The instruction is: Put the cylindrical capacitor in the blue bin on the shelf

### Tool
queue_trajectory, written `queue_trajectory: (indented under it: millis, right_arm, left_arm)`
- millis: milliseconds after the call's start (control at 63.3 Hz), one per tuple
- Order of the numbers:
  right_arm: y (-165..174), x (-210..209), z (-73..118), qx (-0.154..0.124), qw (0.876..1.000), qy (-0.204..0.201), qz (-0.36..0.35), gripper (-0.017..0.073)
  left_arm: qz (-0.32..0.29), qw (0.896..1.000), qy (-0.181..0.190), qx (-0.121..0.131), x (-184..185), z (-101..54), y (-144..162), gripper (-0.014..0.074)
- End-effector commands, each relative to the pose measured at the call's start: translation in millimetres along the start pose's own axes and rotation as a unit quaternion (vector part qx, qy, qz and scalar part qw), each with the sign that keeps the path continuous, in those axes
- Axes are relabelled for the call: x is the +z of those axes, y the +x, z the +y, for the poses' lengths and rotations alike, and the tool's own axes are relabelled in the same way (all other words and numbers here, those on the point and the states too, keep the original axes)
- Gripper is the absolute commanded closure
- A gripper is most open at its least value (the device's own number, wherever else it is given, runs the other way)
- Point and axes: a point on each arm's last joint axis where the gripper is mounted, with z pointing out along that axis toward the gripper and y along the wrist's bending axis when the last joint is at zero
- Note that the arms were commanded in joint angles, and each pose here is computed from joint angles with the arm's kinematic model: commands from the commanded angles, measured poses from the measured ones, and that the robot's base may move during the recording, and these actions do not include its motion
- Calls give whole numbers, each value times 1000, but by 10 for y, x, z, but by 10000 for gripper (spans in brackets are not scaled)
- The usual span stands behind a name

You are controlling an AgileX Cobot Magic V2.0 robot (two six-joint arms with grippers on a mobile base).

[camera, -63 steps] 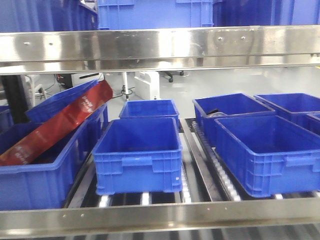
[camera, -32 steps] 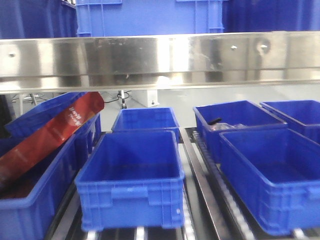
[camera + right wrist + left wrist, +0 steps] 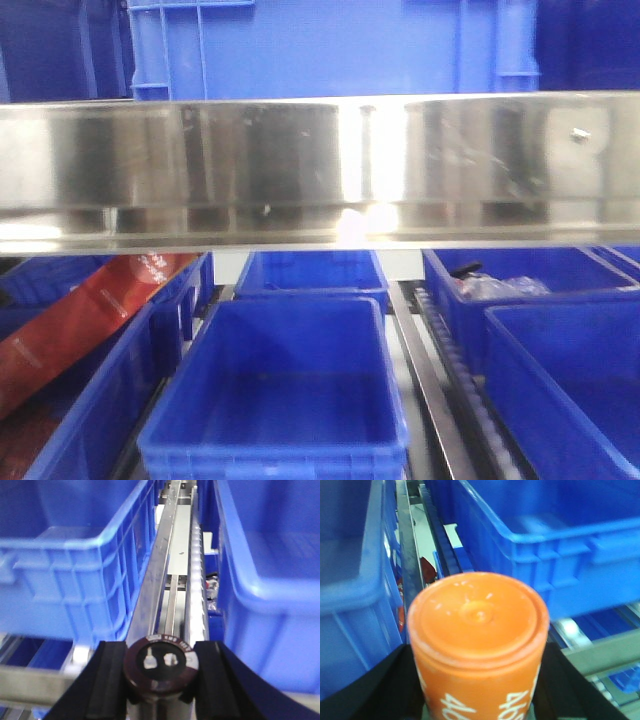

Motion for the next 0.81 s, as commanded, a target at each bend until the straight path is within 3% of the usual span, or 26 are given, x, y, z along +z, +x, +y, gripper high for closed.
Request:
queue_trajectory:
  millis: [0,789]
  right_arm:
    - [-23,-18,-4,-3,1000,3,-17,721]
    - [-23,-18,-4,-3,1000,3,-17,721]
  left_arm:
    - [-17,1000,1,-4,-15,-1,-27,705]
    - [-17,1000,1,-4,-15,-1,-27,705]
